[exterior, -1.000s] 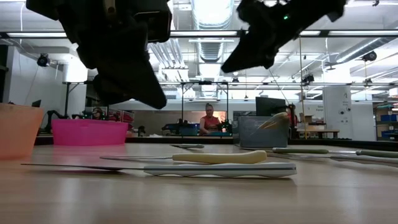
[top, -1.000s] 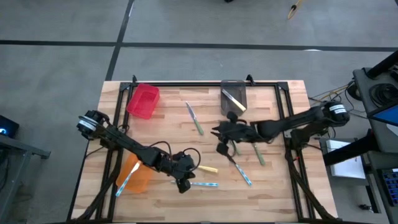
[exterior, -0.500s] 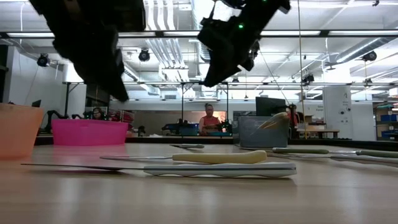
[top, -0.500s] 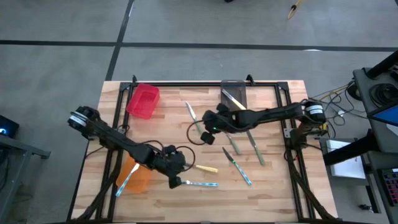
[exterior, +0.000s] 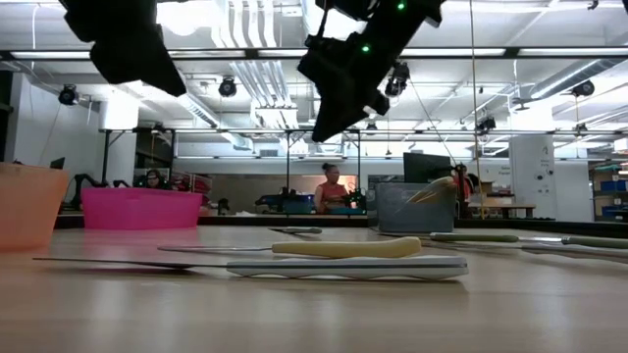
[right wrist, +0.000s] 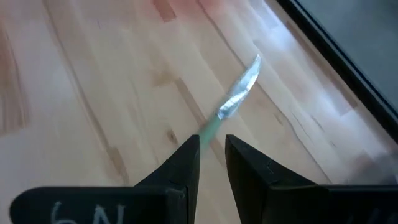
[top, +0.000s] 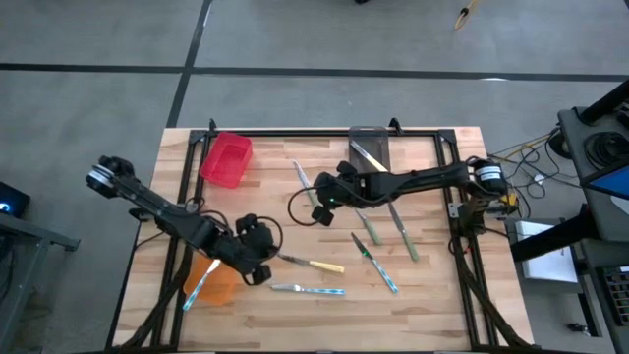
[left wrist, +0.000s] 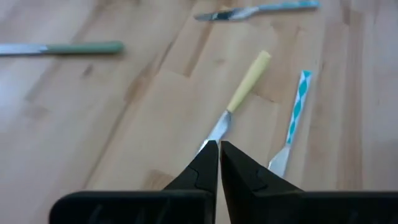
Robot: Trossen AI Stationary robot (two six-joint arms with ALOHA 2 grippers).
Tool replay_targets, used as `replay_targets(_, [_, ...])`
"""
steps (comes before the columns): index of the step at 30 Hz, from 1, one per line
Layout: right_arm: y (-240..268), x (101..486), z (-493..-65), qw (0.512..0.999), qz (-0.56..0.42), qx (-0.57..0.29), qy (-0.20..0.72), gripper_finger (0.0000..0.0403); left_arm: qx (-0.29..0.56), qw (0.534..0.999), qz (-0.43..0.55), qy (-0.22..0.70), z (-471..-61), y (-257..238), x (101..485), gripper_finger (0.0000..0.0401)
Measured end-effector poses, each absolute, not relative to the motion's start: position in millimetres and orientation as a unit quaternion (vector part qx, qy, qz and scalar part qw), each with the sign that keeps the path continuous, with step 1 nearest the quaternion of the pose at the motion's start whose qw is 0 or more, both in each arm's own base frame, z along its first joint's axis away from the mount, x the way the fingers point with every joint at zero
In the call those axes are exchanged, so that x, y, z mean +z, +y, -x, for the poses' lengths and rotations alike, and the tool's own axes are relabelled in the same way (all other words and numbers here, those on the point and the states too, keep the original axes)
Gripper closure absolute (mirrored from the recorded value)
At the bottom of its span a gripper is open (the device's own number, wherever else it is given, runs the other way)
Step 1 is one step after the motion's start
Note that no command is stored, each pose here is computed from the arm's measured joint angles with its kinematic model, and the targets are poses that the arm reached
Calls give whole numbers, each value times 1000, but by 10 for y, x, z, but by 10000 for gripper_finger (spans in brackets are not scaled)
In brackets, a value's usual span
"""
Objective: Sort silverware by color (type)
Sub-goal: Put the left green knife into the red bin
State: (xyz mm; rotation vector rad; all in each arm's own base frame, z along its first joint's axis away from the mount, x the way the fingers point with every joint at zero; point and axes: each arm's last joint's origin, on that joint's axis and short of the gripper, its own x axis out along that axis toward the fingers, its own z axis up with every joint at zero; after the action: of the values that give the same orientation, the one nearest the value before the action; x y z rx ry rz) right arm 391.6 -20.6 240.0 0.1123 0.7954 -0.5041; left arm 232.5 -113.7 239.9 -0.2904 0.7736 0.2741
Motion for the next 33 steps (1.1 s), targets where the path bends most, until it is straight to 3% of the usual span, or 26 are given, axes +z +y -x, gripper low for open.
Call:
replay_targets(5, [-232,2214,-4003,884,-60,-249,391,326,162,914,128,350,-2271,-1084,2472,401])
replay_targets(13, [-358,1910,-4111,871,-71,-268,407,272,231,921,108,296,-2259,-1024,2520,401])
replay_targets(18, [-378,1777,-4176,872,-58,-262,409,271,291,920,94,245,-2264,-984,2543,401])
replay_targets(33, [-428,1452,-4301,869,-104,-280,395,268,297,919,93,240,-2273,-972,2550,401])
